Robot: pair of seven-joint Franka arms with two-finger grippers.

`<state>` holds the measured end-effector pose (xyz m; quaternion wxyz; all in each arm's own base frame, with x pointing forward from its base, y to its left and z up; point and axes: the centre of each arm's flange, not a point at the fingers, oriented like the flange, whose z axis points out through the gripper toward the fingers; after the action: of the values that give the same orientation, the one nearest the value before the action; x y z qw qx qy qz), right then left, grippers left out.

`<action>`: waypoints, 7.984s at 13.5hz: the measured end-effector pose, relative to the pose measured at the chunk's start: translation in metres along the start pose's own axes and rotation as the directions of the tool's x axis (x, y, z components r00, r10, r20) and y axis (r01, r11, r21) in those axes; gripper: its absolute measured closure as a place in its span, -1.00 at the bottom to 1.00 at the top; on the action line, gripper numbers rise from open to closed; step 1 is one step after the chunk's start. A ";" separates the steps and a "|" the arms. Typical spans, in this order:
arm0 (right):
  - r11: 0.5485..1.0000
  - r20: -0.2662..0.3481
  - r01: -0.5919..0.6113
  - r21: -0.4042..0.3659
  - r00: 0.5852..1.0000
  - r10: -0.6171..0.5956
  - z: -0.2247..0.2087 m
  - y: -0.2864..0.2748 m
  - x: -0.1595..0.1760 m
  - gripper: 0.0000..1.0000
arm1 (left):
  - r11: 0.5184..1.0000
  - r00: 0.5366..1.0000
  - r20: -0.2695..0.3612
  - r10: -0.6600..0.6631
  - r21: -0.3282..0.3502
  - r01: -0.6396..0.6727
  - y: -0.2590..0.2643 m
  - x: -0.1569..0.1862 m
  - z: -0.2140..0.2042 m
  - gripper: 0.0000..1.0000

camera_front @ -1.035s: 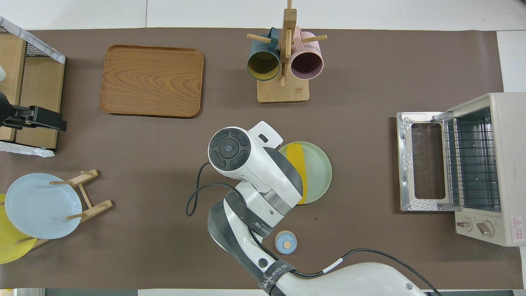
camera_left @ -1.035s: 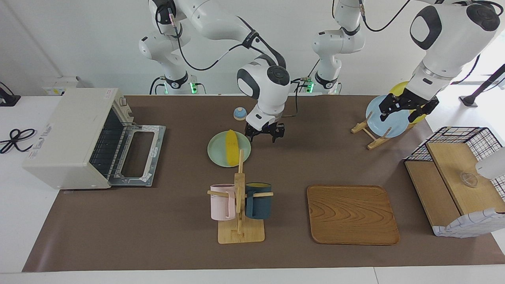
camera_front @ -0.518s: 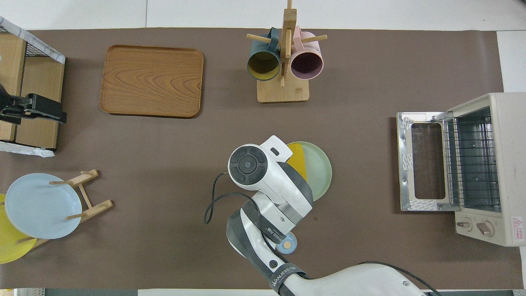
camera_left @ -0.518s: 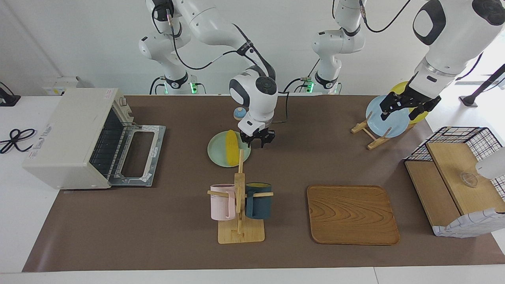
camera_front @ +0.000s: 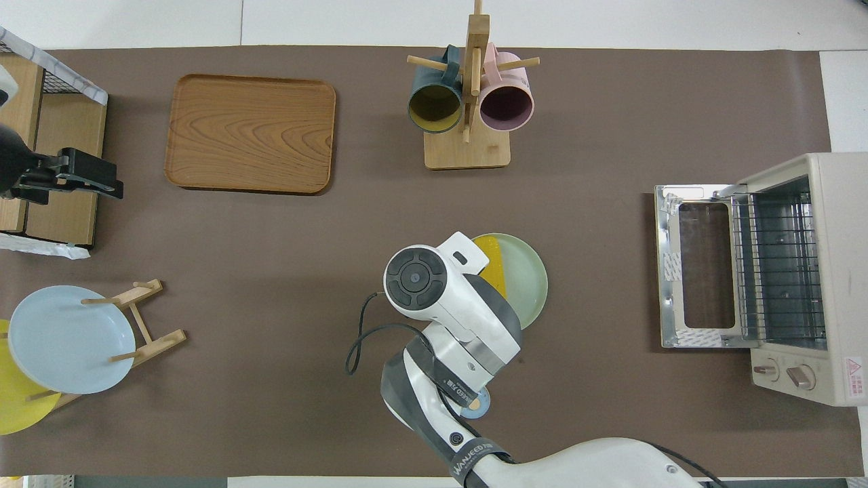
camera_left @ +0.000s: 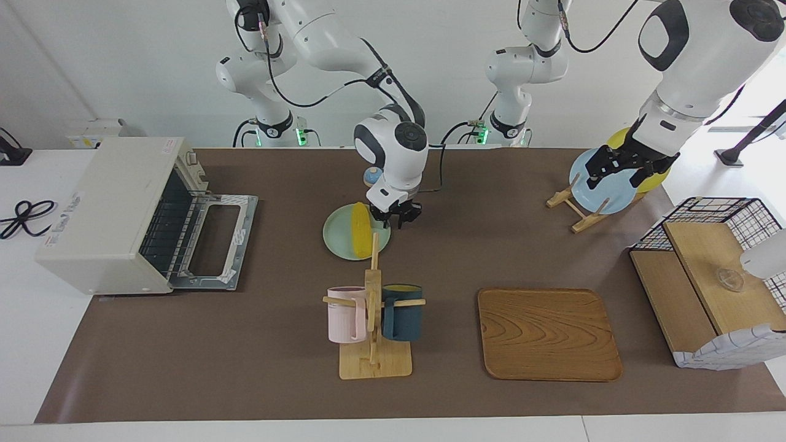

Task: Put corn in oven
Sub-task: 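Grasp the corn on the green plate with the right gripper, then carry the corn into the open oven with the right gripper, then lower the corn inside the oven and open the right gripper, then withdraw the right gripper out of the oven, then push the oven door closed with the right gripper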

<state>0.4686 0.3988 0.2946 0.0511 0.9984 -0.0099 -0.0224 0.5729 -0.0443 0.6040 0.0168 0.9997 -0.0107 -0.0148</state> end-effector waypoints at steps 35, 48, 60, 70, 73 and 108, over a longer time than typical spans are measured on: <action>0.994 0.195 0.012 -0.106 0.981 0.009 -0.042 0.440 0.063 0.95 | 0.999 1.000 0.004 0.023 0.028 -0.024 -0.011 -0.027 -0.026 -1.00; 0.996 0.137 0.024 -0.088 0.991 -0.012 -0.030 0.452 0.058 -0.30 | 0.999 1.000 0.004 0.024 0.028 -0.024 -0.011 -0.027 -0.026 -1.00; 1.000 0.117 0.003 -0.024 0.993 0.000 -0.010 0.348 0.040 0.98 | 0.999 1.000 0.004 0.023 0.028 -0.023 -0.012 -0.027 -0.027 -1.00; 1.000 0.125 -0.030 -0.003 0.992 0.031 0.021 0.362 0.007 0.98 | 0.999 1.000 0.004 0.023 0.028 -0.023 -0.012 -0.027 -0.027 -1.00; 1.000 0.121 -0.026 0.003 0.992 0.025 0.027 0.371 0.005 0.98 | 0.999 1.000 0.004 0.023 0.028 -0.023 -0.012 -0.027 -0.027 -1.00; 0.961 0.100 0.246 -0.126 0.967 -0.235 -0.214 0.436 0.052 0.62 | 0.999 1.000 0.004 0.023 0.028 -0.023 -0.012 -0.027 -0.027 -1.00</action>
<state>0.5226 -0.0139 0.5496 0.1163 0.9844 0.1109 -0.0709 0.5467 -0.0313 0.6309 0.0027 0.9996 -0.0223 -0.0164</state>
